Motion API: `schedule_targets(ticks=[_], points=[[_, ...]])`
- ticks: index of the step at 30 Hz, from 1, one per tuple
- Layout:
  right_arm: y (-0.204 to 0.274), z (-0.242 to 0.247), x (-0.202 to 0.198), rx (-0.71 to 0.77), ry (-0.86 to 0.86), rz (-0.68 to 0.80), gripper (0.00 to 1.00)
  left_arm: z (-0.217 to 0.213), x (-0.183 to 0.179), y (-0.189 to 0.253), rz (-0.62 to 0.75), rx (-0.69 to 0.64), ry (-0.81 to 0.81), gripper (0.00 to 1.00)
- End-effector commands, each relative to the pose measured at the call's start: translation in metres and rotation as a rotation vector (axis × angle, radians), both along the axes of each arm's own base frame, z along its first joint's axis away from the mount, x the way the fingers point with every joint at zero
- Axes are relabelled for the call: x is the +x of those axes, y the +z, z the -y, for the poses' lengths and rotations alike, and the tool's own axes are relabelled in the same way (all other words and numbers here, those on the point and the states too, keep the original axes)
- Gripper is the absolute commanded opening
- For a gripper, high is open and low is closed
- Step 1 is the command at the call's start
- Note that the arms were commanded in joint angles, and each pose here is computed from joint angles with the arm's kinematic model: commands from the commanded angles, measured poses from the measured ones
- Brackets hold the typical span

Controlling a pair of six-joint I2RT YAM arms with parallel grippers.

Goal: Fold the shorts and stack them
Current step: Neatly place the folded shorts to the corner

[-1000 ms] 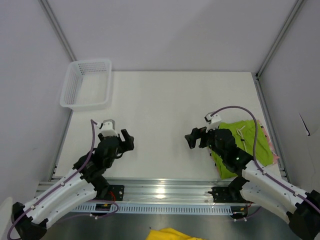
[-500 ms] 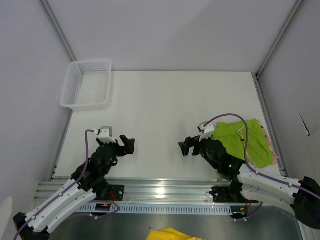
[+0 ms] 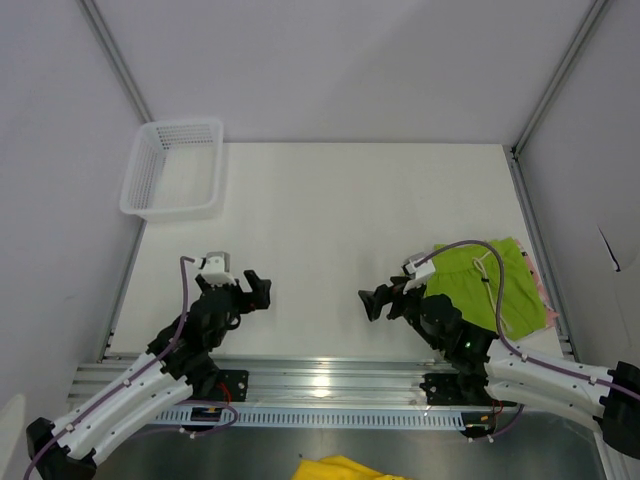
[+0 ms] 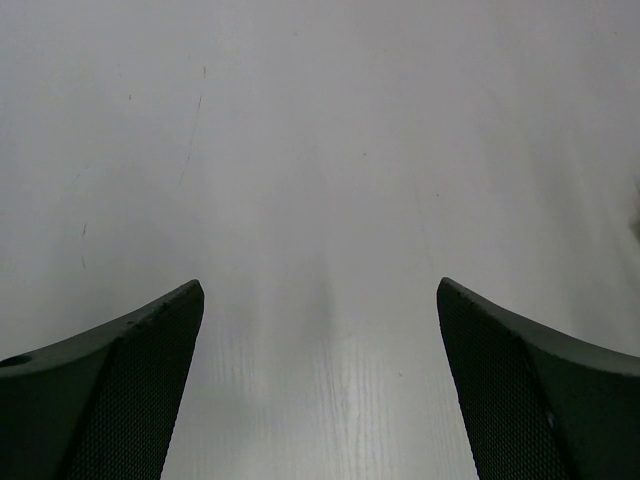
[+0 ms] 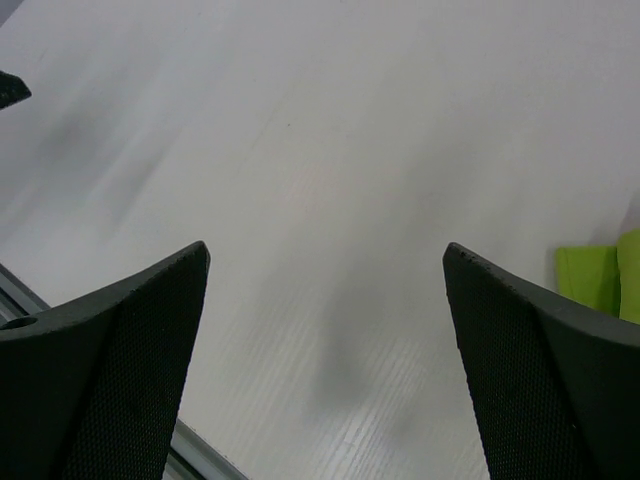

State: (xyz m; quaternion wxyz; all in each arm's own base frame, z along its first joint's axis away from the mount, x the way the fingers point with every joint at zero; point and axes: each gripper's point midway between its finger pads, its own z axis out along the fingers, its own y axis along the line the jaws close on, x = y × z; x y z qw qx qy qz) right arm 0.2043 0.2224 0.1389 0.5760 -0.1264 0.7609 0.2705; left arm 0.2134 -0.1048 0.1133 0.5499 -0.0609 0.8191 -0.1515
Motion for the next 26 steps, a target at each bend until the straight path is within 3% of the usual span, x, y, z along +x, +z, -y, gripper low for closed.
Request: schedule_targets(ticks=[1,26], points=[[0.019,0.007,0.005,0.065,-0.047,0.069,0.99,0.002,0.004,0.011,0.028,-0.035,0.012,0.99],[0.023,0.014,-0.002,0.114,-0.035,0.096,0.99,0.011,-0.001,0.02,0.091,-0.077,-0.064,0.99]])
